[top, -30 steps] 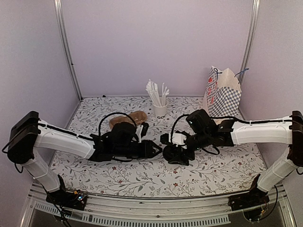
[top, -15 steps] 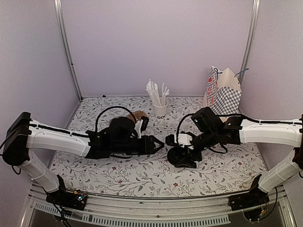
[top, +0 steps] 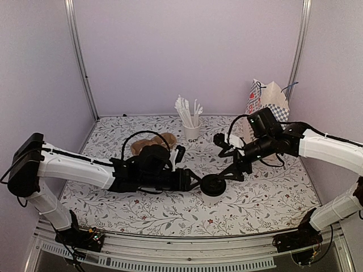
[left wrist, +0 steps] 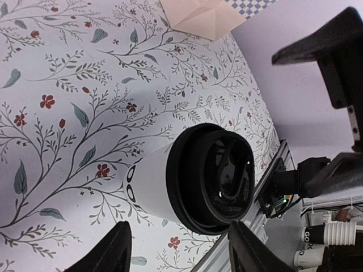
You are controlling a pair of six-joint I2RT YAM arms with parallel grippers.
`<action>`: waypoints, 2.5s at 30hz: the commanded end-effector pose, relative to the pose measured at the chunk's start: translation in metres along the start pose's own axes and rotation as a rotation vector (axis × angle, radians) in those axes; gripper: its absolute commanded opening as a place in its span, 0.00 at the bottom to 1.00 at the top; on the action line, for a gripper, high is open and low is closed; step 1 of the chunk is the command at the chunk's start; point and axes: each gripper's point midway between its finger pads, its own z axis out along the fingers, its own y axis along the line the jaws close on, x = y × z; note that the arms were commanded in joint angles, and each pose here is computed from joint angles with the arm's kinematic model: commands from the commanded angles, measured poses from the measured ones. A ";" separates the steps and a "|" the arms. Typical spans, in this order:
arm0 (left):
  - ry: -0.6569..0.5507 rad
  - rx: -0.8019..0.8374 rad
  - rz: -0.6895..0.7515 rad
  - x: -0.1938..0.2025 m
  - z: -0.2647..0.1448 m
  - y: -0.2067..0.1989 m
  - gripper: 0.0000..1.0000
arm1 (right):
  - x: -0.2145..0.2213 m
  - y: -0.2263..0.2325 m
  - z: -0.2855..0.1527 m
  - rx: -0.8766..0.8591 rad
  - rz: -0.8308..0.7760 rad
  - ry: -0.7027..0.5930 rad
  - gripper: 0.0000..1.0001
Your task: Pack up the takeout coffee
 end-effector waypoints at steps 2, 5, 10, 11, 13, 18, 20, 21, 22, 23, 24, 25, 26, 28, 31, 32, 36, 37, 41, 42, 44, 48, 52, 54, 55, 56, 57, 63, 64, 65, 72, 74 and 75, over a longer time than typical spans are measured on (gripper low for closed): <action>0.044 0.002 0.023 0.013 0.014 -0.006 0.61 | 0.013 -0.013 -0.005 -0.039 0.139 0.005 0.91; 0.031 -0.013 0.042 0.009 0.019 -0.004 0.62 | 0.026 -0.010 0.002 -0.054 0.158 0.037 0.90; 0.022 -0.002 0.069 0.003 0.025 -0.011 0.62 | 0.039 -0.007 0.010 -0.076 0.185 0.059 0.92; 0.021 -0.001 0.072 0.002 0.026 -0.012 0.62 | 0.041 -0.006 0.011 -0.079 0.190 0.059 0.93; 0.017 0.000 0.076 -0.001 0.028 -0.013 0.63 | 0.044 -0.007 0.014 -0.082 0.198 0.062 0.93; 0.015 0.004 0.083 -0.006 0.035 -0.013 0.63 | 0.054 -0.006 0.023 -0.089 0.203 0.075 0.93; 0.035 -0.002 0.080 -0.002 0.042 -0.008 0.62 | 0.058 -0.007 0.026 -0.083 0.198 0.080 0.93; 0.051 -0.010 0.077 0.003 0.047 -0.002 0.61 | 0.061 -0.007 0.028 -0.082 0.199 0.085 0.92; 0.065 -0.019 0.070 0.006 0.050 0.003 0.60 | 0.064 -0.007 0.030 -0.083 0.205 0.091 0.91; 0.082 -0.026 0.061 0.011 0.053 0.008 0.57 | 0.066 -0.007 0.031 -0.086 0.208 0.096 0.89; 0.098 -0.030 0.053 0.015 0.056 0.012 0.54 | 0.069 -0.006 0.034 -0.092 0.213 0.103 0.87; 0.111 -0.033 0.046 0.019 0.057 0.016 0.52 | 0.072 -0.006 0.035 -0.092 0.216 0.110 0.85; 0.120 -0.038 0.042 0.023 0.058 0.019 0.50 | 0.076 -0.006 0.038 -0.093 0.220 0.122 0.84; 0.144 -0.061 0.028 0.031 0.060 0.029 0.46 | 0.085 -0.006 0.042 -0.092 0.220 0.139 0.77; 0.182 -0.118 -0.014 0.042 0.060 0.047 0.44 | 0.100 -0.003 0.047 -0.096 0.221 0.174 0.71; 0.190 -0.130 -0.031 0.045 0.060 0.053 0.43 | 0.104 -0.002 0.049 -0.098 0.223 0.185 0.69; 0.195 -0.148 -0.075 0.051 0.054 0.066 0.41 | 0.114 0.002 0.053 -0.115 0.238 0.211 0.64; 0.187 -0.142 -0.075 0.049 0.053 0.065 0.41 | 0.112 0.003 0.053 -0.124 0.239 0.207 0.64; 0.133 -0.076 -0.028 0.031 0.050 0.046 0.46 | 0.091 0.008 0.044 -0.159 0.224 0.137 0.71; 0.116 -0.060 -0.010 0.025 0.049 0.039 0.48 | 0.084 0.009 0.041 -0.165 0.220 0.115 0.73; 0.080 -0.032 0.031 0.011 0.046 0.025 0.51 | 0.068 0.009 0.032 -0.163 0.199 0.071 0.78; 0.013 0.024 0.113 -0.018 0.037 -0.006 0.54 | 0.045 0.009 0.016 -0.156 0.172 0.011 0.84; -0.052 0.037 0.176 -0.042 0.027 -0.025 0.59 | 0.030 0.009 0.001 -0.143 0.145 -0.033 0.88; -0.064 0.026 0.197 -0.048 0.024 -0.028 0.61 | 0.024 0.007 -0.005 -0.132 0.135 -0.049 0.89; -0.067 0.018 0.209 -0.050 0.023 -0.029 0.61 | 0.023 0.005 -0.007 -0.124 0.134 -0.054 0.89; -0.070 0.010 0.223 -0.053 0.022 -0.030 0.62 | 0.022 0.004 -0.010 -0.116 0.134 -0.055 0.89; -0.068 0.007 0.243 -0.054 0.020 -0.031 0.62 | 0.022 0.002 -0.013 -0.105 0.133 -0.056 0.89; -0.042 0.004 0.460 -0.057 0.002 -0.043 0.64 | 0.022 -0.011 -0.039 0.004 0.116 -0.080 0.90; -0.015 0.000 0.509 -0.053 0.001 -0.043 0.64 | 0.024 -0.014 -0.043 0.024 0.124 -0.084 0.90; 0.004 0.004 0.550 -0.052 -0.001 -0.045 0.65 | 0.025 -0.018 -0.049 0.047 0.133 -0.093 0.90; 0.055 0.014 0.831 -0.054 -0.009 -0.060 0.73 | 0.049 -0.049 -0.098 0.186 0.229 -0.198 0.91; 0.089 0.022 0.877 -0.052 -0.010 -0.062 0.78 | 0.058 -0.053 -0.105 0.218 0.246 -0.202 0.92; 0.106 0.025 0.909 -0.052 -0.010 -0.064 0.80 | 0.061 -0.054 -0.106 0.222 0.253 -0.204 0.92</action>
